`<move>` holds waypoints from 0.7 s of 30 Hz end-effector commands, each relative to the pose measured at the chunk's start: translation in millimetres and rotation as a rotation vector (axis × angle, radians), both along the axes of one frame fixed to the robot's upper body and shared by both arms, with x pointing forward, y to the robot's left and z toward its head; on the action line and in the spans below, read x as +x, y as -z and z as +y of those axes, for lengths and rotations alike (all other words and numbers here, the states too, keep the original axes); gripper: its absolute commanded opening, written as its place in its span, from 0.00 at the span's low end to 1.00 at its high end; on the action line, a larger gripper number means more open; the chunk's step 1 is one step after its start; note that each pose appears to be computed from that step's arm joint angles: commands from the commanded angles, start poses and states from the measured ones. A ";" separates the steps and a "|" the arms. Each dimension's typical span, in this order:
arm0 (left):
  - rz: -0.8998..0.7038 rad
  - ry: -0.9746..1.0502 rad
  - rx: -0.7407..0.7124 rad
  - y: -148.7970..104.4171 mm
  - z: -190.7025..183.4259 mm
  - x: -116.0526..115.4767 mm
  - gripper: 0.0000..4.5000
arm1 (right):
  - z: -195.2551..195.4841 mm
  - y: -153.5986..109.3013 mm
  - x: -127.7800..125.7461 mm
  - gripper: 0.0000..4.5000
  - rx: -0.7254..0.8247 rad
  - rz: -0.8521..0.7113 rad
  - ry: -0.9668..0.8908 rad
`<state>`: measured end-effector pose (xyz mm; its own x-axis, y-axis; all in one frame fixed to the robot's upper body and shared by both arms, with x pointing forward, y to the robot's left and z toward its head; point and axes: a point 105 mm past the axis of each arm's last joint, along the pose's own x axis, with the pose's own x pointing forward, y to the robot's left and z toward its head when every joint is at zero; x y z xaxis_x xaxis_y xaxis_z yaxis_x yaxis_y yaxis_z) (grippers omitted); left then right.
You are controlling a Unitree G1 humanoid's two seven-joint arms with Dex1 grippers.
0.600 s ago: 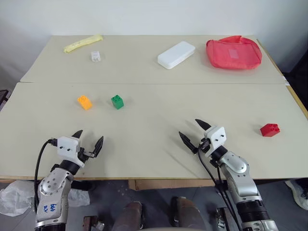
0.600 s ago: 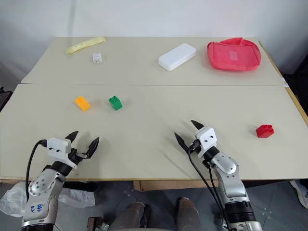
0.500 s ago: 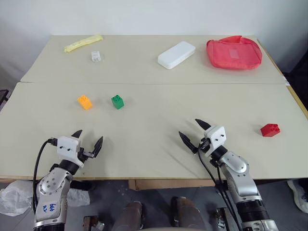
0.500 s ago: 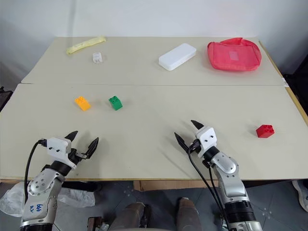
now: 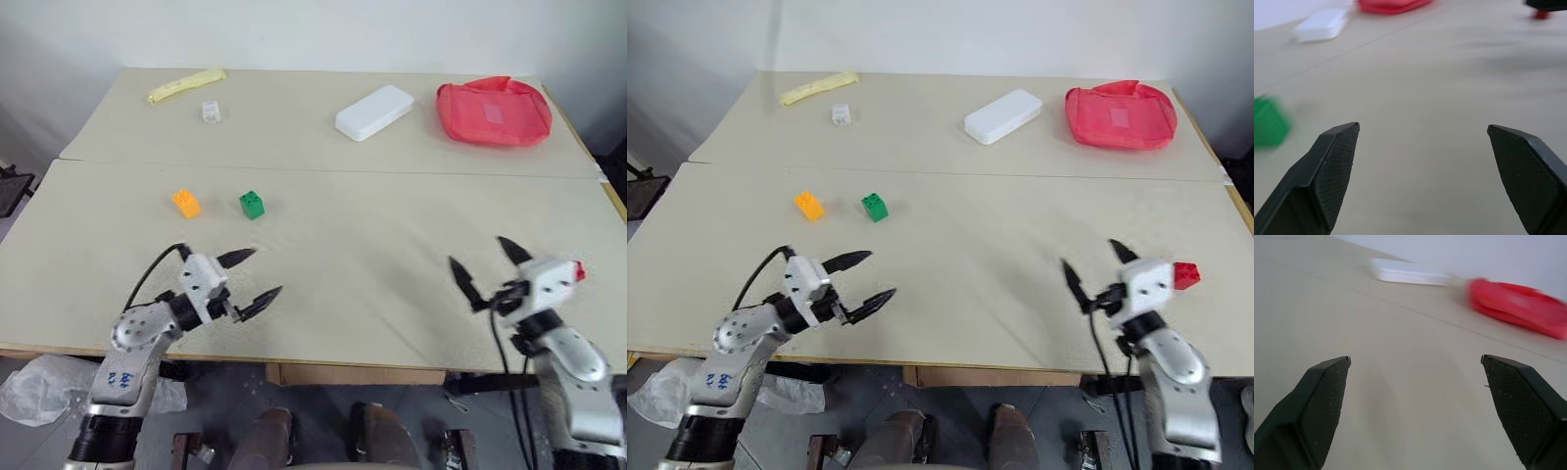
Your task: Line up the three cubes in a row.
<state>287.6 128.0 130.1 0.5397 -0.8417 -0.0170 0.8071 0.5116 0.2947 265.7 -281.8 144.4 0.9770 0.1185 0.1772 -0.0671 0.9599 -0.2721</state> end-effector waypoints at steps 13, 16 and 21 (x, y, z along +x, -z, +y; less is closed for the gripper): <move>-0.037 0.282 0.063 -5.6 -42.2 -8.6 0.99 | -88.0 -4.9 -29.5 1.00 0.030 0.047 0.312; -0.039 0.280 0.067 -3.3 -43.3 -11.0 0.99 | -83.8 -17.8 -10.9 1.00 0.004 0.071 0.259; -0.050 0.263 0.062 -3.3 -46.9 -12.5 0.99 | -87.7 -20.5 17.7 1.00 -0.058 0.176 0.256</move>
